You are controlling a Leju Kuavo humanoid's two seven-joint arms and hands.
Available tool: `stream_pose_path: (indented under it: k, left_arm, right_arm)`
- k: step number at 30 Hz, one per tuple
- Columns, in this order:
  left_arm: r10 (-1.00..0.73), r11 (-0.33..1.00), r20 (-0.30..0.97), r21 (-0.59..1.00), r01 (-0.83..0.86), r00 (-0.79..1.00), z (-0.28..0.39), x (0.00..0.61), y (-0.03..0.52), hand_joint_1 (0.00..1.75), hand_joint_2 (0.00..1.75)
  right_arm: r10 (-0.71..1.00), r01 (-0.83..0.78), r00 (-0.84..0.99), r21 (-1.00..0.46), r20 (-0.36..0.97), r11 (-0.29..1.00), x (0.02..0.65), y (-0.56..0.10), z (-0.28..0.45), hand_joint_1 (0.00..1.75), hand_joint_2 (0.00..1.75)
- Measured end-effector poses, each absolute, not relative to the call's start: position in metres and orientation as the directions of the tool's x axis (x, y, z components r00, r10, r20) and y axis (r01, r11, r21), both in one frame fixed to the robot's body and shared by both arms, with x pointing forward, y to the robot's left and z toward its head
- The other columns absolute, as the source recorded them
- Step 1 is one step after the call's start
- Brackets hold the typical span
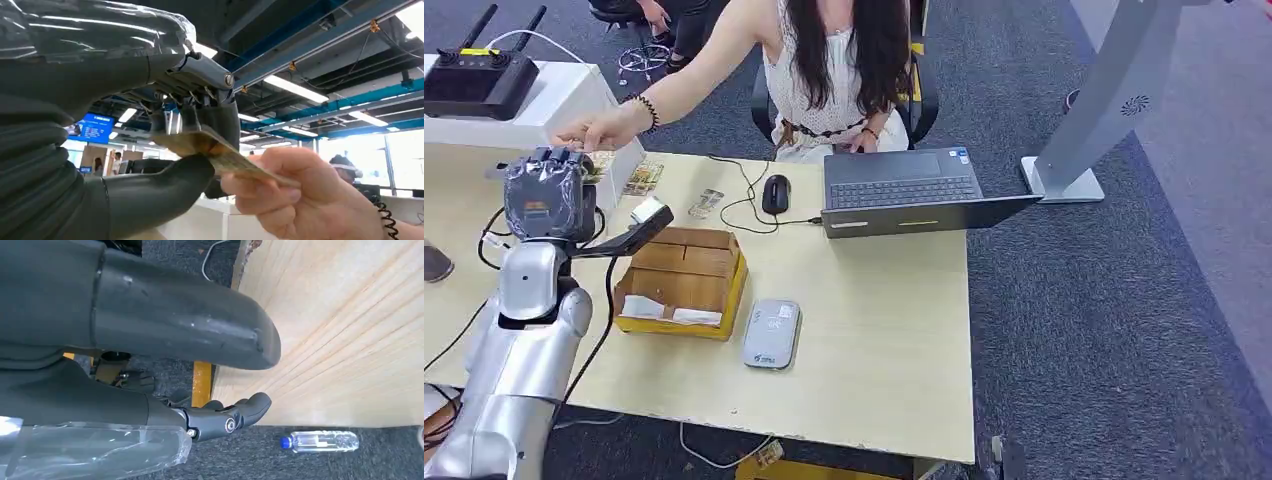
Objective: Pass the card to the sensor for recognition and then transmit it.
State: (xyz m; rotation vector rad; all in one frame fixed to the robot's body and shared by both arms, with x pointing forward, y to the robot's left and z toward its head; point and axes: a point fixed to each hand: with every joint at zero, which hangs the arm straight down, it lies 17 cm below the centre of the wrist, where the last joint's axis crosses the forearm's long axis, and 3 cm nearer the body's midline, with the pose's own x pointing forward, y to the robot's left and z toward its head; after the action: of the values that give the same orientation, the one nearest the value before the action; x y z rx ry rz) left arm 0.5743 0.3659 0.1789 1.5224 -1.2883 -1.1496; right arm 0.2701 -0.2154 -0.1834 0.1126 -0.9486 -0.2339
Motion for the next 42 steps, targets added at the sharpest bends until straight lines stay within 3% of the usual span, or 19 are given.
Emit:
stream_pose_path:
  k: [32, 42]
  left_arm:
    - [-0.994, -0.106, -0.107, 0.972, -0.209, 0.006, 0.155, 0.561, 0.354, 1.75, 1.75]
    - [-0.971, -0.038, -0.104, 0.956, -0.291, -0.214, 0.167, 0.536, 0.225, 1.75, 1.75]
  right_arm:
    - [-0.255, 0.156, 0.556, 0.203, 0.791, 0.967, 0.273, -0.212, -0.182, 0.00, 0.00]
    - [-0.254, 0.158, 0.557, 0.199, 0.791, 0.967, 0.274, -0.210, -0.182, 0.00, 0.00]
